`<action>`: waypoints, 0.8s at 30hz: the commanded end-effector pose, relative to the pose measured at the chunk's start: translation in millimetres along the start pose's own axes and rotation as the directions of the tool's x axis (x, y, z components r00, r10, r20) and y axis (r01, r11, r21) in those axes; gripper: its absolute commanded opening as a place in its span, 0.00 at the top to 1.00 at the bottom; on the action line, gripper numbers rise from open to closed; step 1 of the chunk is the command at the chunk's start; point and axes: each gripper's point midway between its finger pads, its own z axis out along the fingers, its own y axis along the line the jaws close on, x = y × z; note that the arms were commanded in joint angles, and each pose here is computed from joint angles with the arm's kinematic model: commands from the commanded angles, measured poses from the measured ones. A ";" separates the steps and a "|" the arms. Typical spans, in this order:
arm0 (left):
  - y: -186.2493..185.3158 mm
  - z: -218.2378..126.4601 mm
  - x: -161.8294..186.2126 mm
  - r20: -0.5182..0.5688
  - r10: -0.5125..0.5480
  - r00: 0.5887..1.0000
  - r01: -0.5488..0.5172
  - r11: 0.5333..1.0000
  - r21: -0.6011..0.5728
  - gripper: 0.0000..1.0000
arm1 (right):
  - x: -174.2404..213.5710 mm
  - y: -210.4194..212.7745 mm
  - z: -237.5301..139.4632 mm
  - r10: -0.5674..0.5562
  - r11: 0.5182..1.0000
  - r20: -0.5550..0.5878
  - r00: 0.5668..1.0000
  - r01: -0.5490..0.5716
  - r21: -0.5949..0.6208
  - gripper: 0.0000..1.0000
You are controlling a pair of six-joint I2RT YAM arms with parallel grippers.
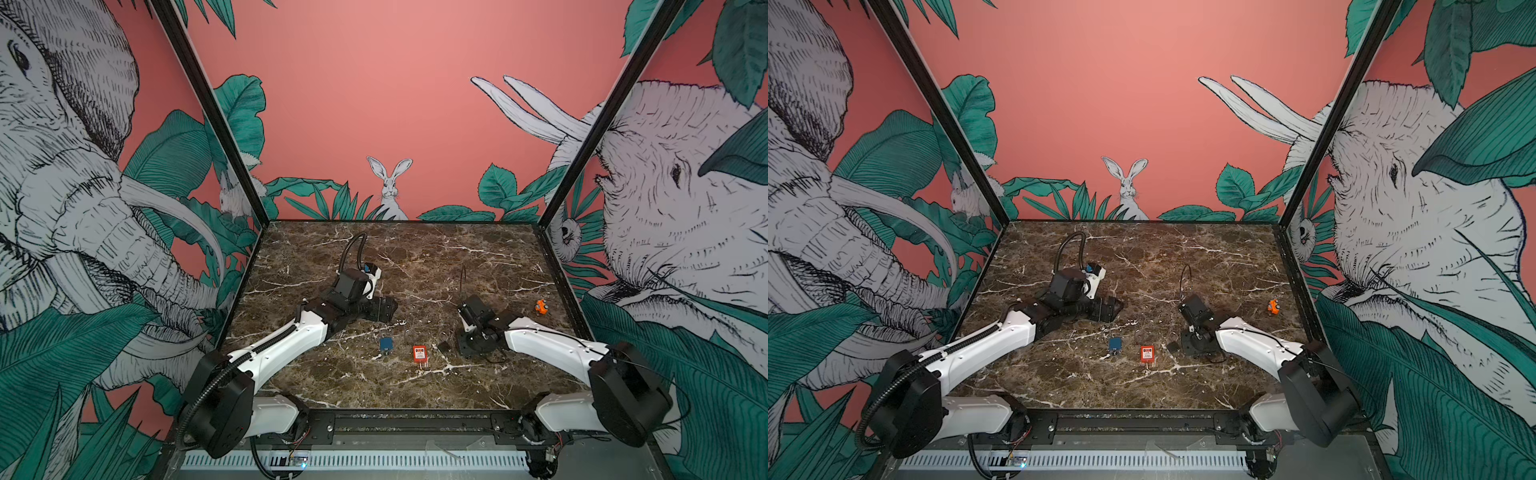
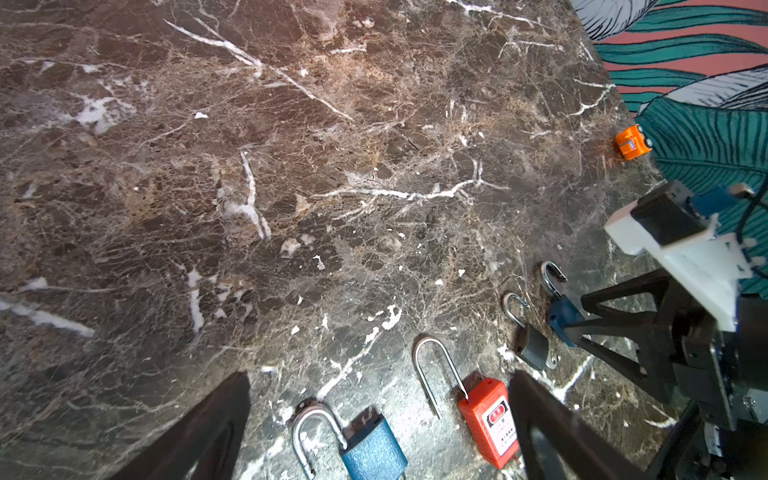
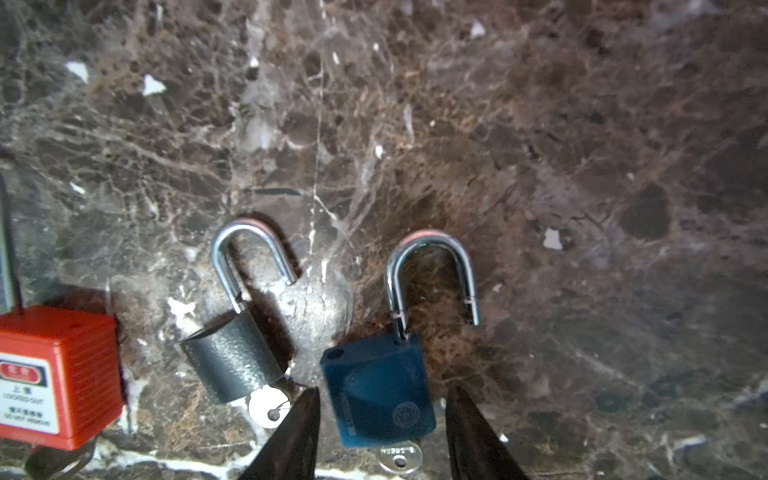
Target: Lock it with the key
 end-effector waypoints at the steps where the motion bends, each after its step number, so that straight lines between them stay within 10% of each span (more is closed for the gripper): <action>1: -10.5 -8.4 -13.8 0.048 0.008 0.999 -0.010 0.999 0.032 0.02 | 0.3 -2.4 -0.2 -0.032 0.998 -0.010 0.999 0.032 0.045 0.50; 24: -16.5 2.2 -8.7 0.023 0.014 1.000 -0.015 0.999 0.050 0.03 | 15.7 -12.8 20.1 -0.034 0.994 -0.059 0.998 0.040 0.102 0.53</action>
